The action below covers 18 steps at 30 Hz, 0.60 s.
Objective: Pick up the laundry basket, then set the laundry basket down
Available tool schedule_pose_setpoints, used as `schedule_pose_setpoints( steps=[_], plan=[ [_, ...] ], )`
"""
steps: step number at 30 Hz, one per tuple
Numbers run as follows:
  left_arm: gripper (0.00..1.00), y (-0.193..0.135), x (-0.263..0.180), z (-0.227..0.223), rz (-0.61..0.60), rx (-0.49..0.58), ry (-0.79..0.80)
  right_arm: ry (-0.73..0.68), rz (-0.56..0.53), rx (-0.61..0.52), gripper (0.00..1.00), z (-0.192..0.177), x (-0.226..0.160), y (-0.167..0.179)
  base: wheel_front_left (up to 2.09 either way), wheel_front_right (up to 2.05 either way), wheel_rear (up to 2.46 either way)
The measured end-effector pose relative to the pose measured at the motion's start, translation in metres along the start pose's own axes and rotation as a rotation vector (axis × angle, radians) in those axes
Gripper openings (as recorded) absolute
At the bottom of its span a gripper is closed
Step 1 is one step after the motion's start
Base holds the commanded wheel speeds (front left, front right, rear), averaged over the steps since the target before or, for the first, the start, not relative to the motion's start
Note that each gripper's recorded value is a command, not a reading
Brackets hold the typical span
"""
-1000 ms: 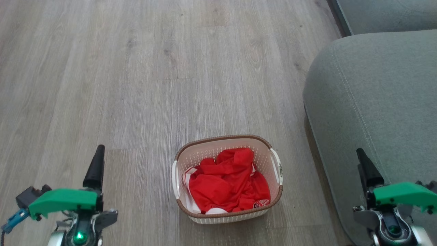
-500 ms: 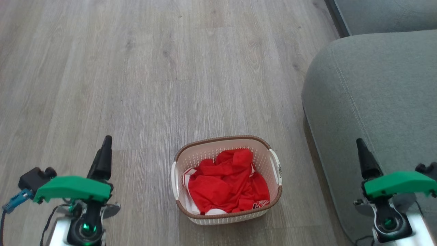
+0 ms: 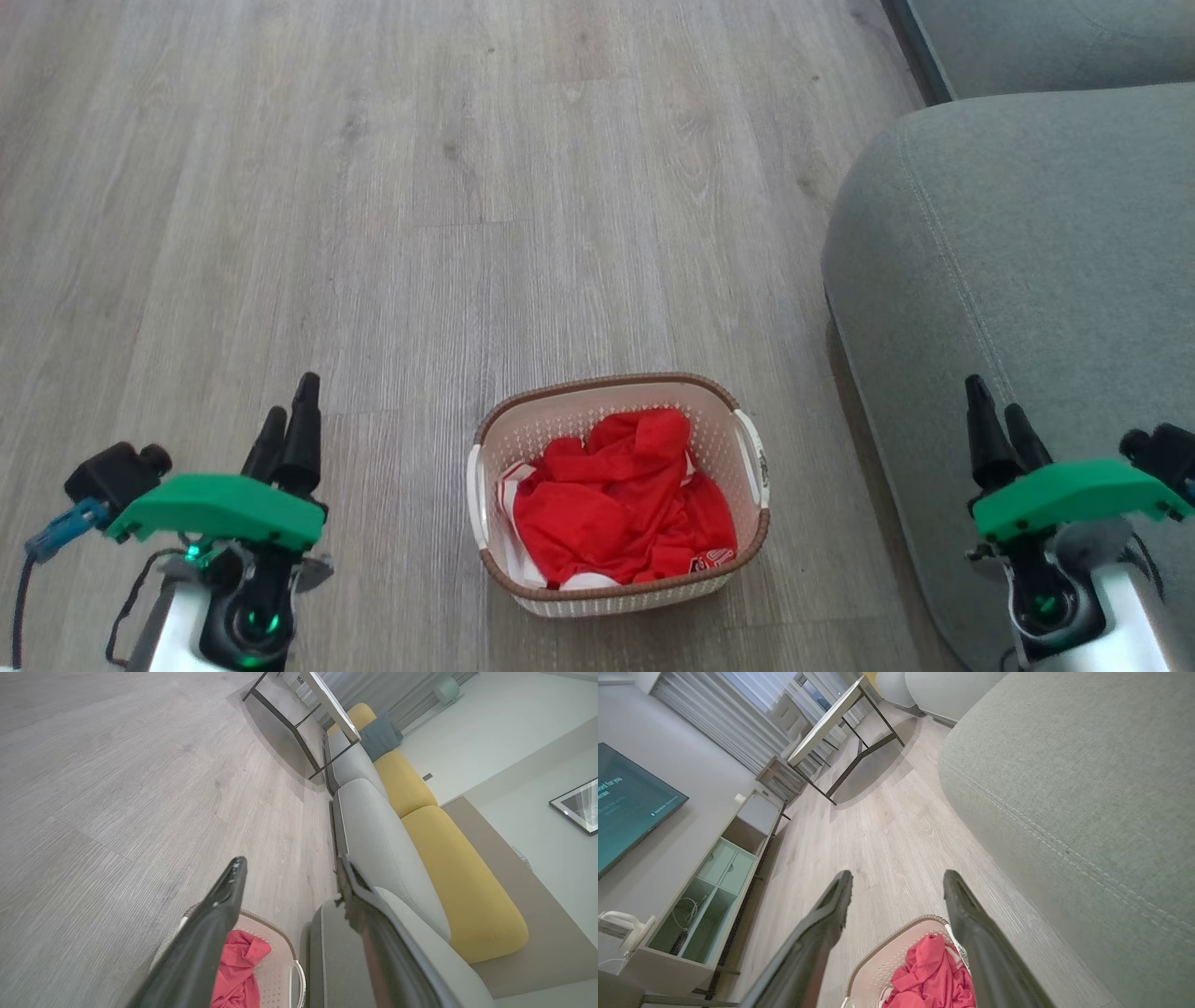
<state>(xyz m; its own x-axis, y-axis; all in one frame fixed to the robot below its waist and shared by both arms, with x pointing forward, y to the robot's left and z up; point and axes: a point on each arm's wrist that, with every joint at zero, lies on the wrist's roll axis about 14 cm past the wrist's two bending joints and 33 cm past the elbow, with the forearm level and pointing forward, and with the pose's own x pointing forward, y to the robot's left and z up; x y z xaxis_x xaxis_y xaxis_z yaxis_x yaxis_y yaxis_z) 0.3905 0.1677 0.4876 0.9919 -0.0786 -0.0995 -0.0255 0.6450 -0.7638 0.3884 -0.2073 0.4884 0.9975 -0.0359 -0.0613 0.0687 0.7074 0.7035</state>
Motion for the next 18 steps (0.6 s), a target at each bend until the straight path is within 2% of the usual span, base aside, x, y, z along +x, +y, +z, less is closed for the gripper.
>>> schedule_pose_setpoints(
  steps=[18],
  plan=[
    [1.0,-0.003,0.006,-0.004,-0.004,0.189,0.004,0.007,0.052,-0.211,1.0,-0.006,0.008,0.015,0.0,0.0,0.0]
  ],
)
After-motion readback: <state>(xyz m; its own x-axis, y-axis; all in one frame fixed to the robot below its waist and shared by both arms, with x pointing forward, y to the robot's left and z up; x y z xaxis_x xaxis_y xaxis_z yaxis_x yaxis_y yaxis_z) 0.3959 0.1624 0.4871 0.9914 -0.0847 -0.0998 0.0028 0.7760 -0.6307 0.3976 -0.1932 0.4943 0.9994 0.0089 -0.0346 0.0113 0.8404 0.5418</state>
